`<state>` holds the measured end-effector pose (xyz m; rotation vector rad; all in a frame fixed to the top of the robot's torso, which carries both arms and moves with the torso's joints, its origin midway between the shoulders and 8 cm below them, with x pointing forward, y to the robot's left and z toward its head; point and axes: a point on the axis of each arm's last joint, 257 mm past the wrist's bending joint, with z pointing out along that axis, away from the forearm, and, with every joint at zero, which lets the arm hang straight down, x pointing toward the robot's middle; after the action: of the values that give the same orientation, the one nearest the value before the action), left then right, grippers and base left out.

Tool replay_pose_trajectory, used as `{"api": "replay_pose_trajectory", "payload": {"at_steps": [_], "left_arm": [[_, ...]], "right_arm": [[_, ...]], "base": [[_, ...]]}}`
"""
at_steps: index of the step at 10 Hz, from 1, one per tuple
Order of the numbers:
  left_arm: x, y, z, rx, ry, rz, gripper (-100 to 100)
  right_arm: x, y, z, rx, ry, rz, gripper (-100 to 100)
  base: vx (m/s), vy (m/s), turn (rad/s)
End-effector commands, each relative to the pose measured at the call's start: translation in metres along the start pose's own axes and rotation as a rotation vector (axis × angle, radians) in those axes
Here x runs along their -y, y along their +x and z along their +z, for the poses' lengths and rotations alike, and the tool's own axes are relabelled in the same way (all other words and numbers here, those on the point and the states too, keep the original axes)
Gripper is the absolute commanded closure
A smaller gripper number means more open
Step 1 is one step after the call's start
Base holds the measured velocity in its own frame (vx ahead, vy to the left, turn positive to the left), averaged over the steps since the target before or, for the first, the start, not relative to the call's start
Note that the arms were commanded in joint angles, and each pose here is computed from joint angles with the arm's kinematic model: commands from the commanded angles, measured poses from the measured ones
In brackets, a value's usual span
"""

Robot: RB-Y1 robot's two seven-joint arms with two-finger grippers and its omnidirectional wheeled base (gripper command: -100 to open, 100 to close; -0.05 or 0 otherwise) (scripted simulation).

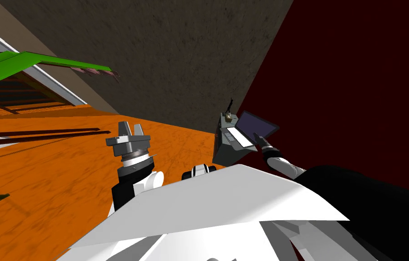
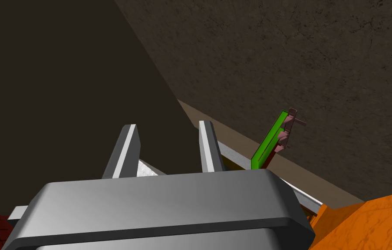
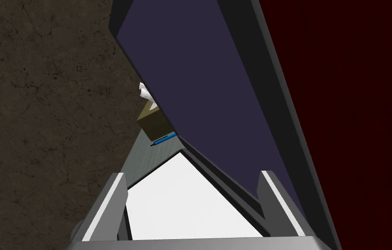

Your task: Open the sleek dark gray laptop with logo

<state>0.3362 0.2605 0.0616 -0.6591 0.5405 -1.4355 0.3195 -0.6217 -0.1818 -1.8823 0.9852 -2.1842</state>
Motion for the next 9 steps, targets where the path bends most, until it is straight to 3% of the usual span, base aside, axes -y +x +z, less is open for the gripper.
{"api": "replay_pose_trajectory", "payload": {"at_steps": [1, 2, 4, 6, 7, 9], "left_arm": [[0.0, 0.0, 0.0, 0.0, 0.0, 0.0, 0], [0.0, 0.0, 0.0, 0.0, 0.0, 0.0, 0], [0.0, 0.0, 0.0, 0.0, 0.0, 0.0, 0], [0.0, 0.0, 0.0, 0.0, 0.0, 0.0, 0], [0.0, 0.0, 0.0, 0.0, 0.0, 0.0, 0], [0.0, 0.0, 0.0, 0.0, 0.0, 0.0, 0]], "right_arm": [[0.003, -0.014, 0.011, 0.041, -0.009, -0.042, -100], [-0.01, -0.019, 0.017, 0.027, -0.059, -0.002, -100], [0.012, -0.029, 0.038, 0.033, -0.035, 0.027, -100], [0.019, -0.039, 0.043, 0.073, -0.023, -0.021, -100], [0.008, -0.049, 0.048, 0.077, -0.069, 0.025, -100], [0.037, -0.059, 0.067, 0.093, -0.028, 0.038, -100]], "base": [[-0.003, 0.012, -0.028], [-0.063, -0.004, -0.162], [-0.07, -0.019, -0.034], [-0.013, -0.005, -0.01], [-0.062, -0.021, -0.146], [-0.083, -0.04, -0.007]]}}
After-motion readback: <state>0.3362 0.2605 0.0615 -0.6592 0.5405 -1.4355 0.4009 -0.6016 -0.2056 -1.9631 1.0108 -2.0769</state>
